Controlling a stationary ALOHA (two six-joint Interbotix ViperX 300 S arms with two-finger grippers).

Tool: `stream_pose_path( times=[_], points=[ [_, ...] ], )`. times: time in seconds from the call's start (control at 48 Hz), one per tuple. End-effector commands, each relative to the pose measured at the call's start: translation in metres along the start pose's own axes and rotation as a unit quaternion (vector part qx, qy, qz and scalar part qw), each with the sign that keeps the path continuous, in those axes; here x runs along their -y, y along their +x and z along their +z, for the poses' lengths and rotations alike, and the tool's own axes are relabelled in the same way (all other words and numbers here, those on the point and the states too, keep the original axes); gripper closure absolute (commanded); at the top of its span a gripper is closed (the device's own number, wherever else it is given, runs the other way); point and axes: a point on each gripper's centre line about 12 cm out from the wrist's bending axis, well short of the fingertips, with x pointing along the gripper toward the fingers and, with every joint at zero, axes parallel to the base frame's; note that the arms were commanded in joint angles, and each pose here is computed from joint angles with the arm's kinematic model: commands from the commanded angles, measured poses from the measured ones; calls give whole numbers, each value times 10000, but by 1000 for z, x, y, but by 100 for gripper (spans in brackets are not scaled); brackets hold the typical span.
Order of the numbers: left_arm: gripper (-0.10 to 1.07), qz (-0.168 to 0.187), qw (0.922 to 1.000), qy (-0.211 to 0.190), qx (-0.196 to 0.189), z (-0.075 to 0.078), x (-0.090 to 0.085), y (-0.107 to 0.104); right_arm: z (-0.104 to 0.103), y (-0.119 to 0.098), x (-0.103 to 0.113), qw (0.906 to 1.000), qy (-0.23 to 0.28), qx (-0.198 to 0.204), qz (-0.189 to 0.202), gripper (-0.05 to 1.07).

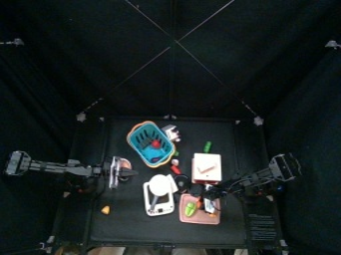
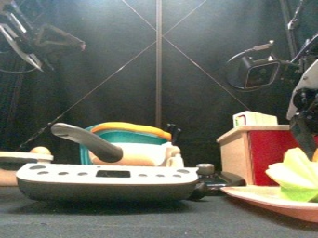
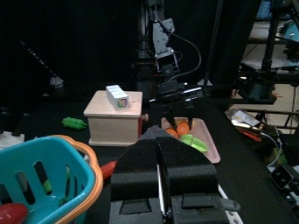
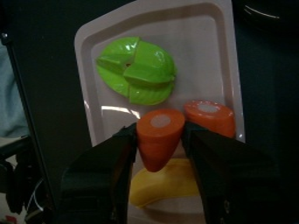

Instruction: Place carrot bottom on plate

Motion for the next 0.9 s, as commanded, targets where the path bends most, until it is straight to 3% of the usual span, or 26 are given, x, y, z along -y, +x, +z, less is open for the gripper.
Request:
stream_pose_path(
  times=[0.0, 0.271, 0.542, 0.875],
  points=[
    [100, 11, 9999, 1, 100, 6, 0, 2, 8, -4, -6, 9999, -25, 142, 85, 18],
    [100, 11, 10000, 1, 92, 5, 0, 2, 11, -6, -8, 9997, -56, 187, 114, 3],
    [100, 26, 9999, 2, 100, 6, -1, 2, 17, -10, -13, 9996, -120, 204, 173, 3],
    [100, 15, 10000, -21, 61, 3, 0, 1, 32, -19, -25, 9980, -565, 224, 199, 3]
  ],
)
